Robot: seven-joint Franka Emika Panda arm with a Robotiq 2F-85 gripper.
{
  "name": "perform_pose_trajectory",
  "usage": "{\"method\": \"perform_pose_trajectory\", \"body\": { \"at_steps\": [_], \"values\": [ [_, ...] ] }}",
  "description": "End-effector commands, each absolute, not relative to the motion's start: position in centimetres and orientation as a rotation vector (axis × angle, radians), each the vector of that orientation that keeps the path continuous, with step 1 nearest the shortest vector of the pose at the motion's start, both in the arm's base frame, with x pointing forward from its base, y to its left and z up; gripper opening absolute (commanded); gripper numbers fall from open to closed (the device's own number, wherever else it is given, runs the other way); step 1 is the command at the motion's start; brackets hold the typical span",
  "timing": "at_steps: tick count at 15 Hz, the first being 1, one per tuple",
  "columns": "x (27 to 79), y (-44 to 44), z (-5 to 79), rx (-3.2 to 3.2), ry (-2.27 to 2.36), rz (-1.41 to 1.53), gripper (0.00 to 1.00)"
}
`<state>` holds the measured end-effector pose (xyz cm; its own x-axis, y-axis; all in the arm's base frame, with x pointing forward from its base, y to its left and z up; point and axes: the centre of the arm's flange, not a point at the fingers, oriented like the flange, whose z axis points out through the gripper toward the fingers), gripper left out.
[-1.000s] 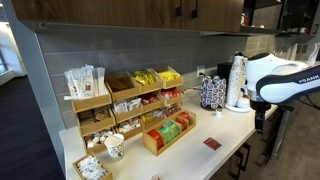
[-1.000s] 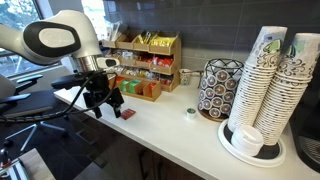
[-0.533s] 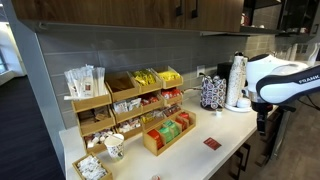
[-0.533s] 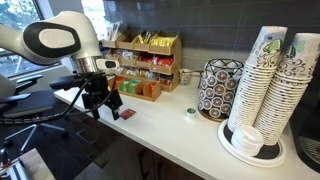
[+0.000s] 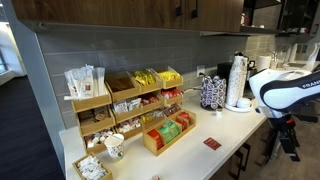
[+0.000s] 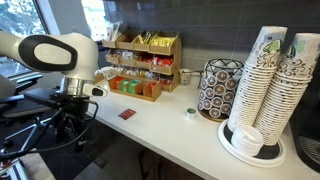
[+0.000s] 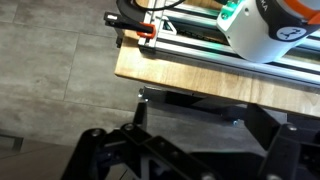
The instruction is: Put the red sachet on the right side of the wooden stand at the front of the counter
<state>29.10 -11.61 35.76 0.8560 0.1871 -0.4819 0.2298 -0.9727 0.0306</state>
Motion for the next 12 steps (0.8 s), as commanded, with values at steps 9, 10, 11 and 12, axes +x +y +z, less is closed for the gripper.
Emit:
{"method": "perform_pose_trajectory", "body": {
  "at_steps": [9, 10, 11, 12],
  "values": [
    [32.2, -8.3, 35.5, 3.133, 0.337, -0.511, 1.0],
    [33.4, -7.2, 35.4, 3.178, 0.327, -0.427, 1.0],
    [34.6, -6.2, 35.3, 3.222, 0.31, -0.346, 1.0],
    [35.7, -5.4, 35.2, 3.255, 0.305, -0.242, 1.0]
  ]
}}
